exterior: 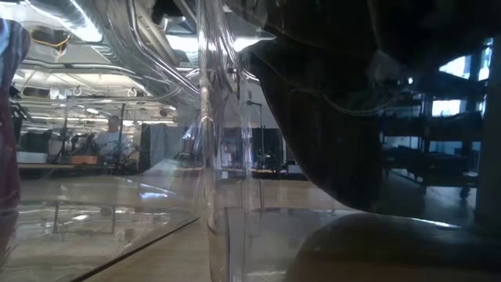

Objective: Pick & Place hat
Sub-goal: Return to Home Position

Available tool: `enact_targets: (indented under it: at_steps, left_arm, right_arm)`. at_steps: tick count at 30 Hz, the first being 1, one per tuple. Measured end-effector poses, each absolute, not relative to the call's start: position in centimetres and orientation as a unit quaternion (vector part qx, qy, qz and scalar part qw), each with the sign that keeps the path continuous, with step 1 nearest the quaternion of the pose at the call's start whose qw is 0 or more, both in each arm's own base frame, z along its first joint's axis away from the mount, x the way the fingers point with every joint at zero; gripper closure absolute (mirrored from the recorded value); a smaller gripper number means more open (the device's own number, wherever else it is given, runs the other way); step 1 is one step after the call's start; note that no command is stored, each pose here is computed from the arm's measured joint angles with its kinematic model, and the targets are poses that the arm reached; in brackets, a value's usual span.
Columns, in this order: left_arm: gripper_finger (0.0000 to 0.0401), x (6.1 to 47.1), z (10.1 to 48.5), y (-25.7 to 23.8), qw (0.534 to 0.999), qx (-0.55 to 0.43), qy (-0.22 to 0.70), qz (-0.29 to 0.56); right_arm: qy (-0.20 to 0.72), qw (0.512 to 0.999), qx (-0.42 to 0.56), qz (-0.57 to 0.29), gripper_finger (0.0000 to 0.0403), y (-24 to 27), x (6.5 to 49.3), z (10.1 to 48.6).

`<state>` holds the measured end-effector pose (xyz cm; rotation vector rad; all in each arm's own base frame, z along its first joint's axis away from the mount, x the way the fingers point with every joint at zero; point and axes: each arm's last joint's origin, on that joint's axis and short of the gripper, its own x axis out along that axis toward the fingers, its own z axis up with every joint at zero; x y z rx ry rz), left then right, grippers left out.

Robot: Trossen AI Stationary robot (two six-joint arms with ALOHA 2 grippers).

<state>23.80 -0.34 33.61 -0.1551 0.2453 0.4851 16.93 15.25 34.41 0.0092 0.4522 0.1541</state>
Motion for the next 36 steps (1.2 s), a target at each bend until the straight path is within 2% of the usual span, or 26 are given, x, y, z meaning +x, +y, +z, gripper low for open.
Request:
enact_targets:
  at_steps: [3,6,12,18,21,28,34,36]
  left_arm:
    - [0.0227,21.6,33.4,-0.5,0.972,-0.073,0.097,0.202]
    - [0.0226,19.9,32.5,-0.4,0.975,-0.076,0.093,0.186]
    - [0.0228,16.2,30.1,0.2,0.974,-0.093,0.074,0.193]
    - [0.0226,12.7,27.3,0.8,0.976,-0.106,0.047,0.187]
    - [0.0228,11.4,25.9,1.2,0.970,-0.099,0.041,0.218]
    - [0.0226,10.4,23.5,1.6,0.960,-0.113,0.040,0.253]
    - [0.0226,10.7,21.6,1.5,0.980,-0.118,0.005,0.157]
    - [0.0226,10.7,20.9,1.8,0.980,-0.117,-0.006,0.159]
  right_arm:
    - [0.189,0.978,-0.005,0.082,0.0192,13.0,16.2,33.6]
    - [0.156,0.983,0.025,0.098,0.0192,10.6,16.1,31.8]
    - [0.068,0.991,0.062,0.093,0.0192,6.8,13.9,29.2]
    - [0.035,0.994,0.090,0.059,0.0192,4.6,11.2,26.2]
    - [0.023,0.996,0.074,0.052,0.0192,4.1,10.5,24.9]
    - [0.009,0.999,0.037,0.006,0.0192,3.6,10.0,22.2]
    - [-0.037,0.996,0.079,0.012,0.0192,3.3,9.7,19.6]
    - [-0.052,0.995,0.087,0.019,0.0192,3.2,9.6,18.9]
